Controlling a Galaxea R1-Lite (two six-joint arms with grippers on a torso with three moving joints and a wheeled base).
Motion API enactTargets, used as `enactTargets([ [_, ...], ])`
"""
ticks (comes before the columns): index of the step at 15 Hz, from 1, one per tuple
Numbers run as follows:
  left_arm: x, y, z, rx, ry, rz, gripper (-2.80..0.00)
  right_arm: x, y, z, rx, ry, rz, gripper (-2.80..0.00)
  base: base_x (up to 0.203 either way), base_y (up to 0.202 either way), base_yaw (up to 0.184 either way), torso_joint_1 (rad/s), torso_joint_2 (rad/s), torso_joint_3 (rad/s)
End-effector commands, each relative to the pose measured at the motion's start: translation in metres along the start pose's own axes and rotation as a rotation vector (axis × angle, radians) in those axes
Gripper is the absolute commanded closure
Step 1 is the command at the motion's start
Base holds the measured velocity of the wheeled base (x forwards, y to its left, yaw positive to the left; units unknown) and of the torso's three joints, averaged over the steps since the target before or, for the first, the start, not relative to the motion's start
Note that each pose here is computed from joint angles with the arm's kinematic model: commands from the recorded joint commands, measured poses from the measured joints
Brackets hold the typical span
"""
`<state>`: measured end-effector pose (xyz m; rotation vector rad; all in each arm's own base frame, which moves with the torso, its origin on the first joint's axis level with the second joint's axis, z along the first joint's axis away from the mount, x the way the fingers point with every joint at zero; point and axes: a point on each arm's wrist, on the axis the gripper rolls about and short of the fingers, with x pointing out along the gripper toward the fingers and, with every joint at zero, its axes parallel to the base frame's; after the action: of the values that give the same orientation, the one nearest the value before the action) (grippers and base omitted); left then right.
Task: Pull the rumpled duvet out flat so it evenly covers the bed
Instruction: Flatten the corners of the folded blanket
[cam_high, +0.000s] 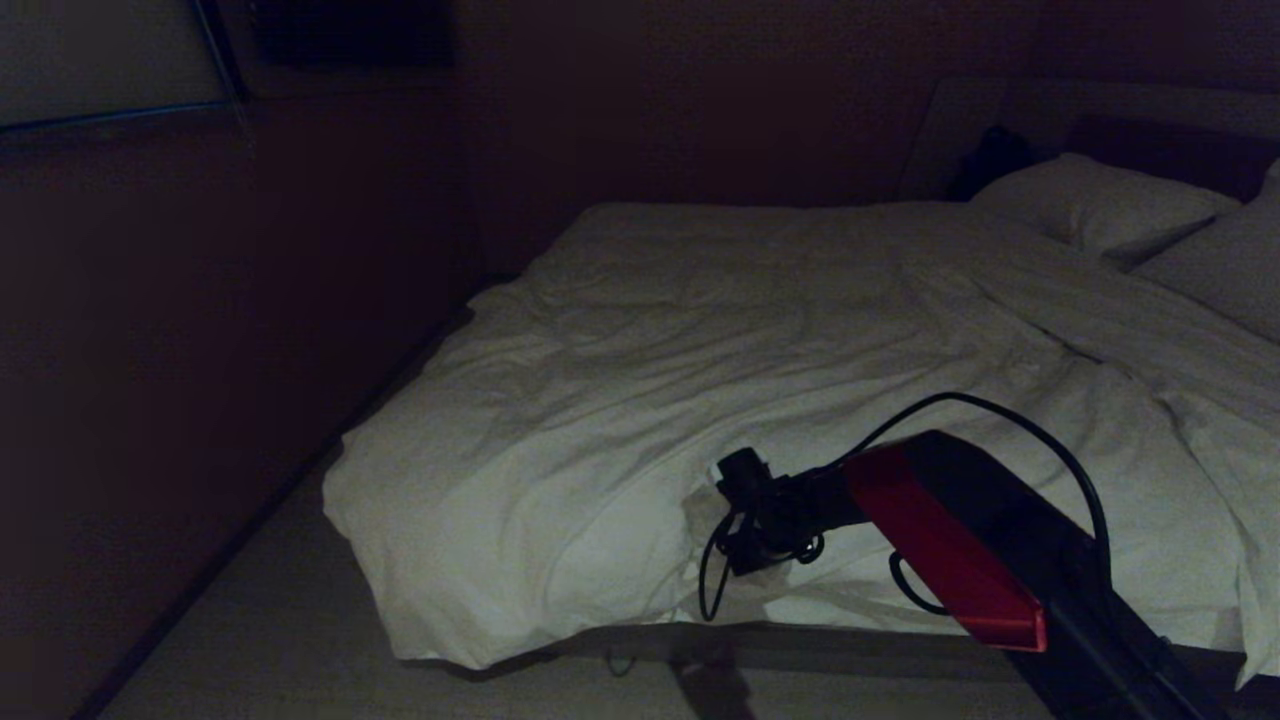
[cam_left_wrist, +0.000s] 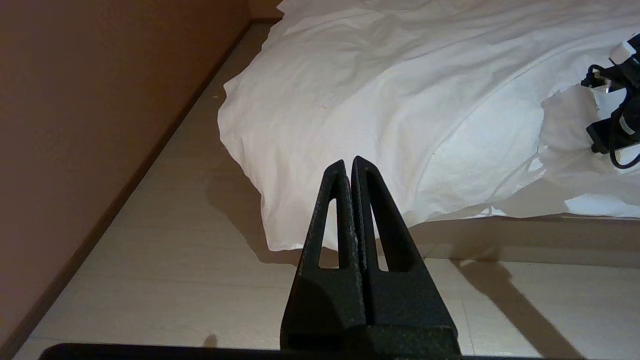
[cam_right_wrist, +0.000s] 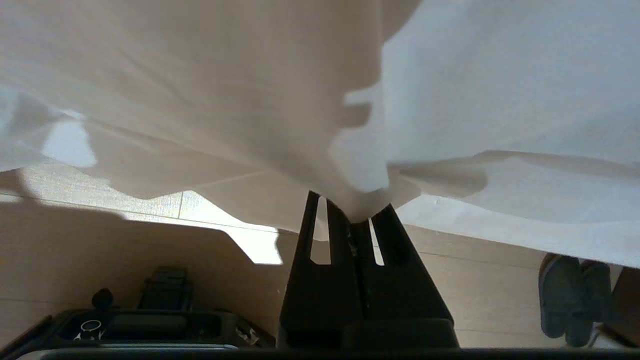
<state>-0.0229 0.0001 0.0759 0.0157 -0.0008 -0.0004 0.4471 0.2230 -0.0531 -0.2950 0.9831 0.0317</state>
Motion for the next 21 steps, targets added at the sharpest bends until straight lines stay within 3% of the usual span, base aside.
enactTargets([
  [1, 0.0, 0.0, 0.0, 0.001, -0.001, 0.0, 0.0, -0.002, -0.001, 0.0, 0.003, 0.006, -0.004, 0.0, 0.0, 0.0, 0.0, 0.0, 0.0, 0.0],
  [15, 0.0, 0.0, 0.0, 0.0, -0.001, 0.0, 0.0, -0.051, 0.003, -0.035, -0.094, 0.108, 0.015, 0.0, 0.0, 0.0, 0.0, 0.0, 0.0, 0.0],
  [21, 0.0, 0.0, 0.0, 0.0, 0.0, 0.001, 0.0, -0.145, -0.03, 0.006, 0.0, -0.087, 0.072, 0.0, 0.0, 0.0, 0.0, 0.0, 0.0, 0.0],
])
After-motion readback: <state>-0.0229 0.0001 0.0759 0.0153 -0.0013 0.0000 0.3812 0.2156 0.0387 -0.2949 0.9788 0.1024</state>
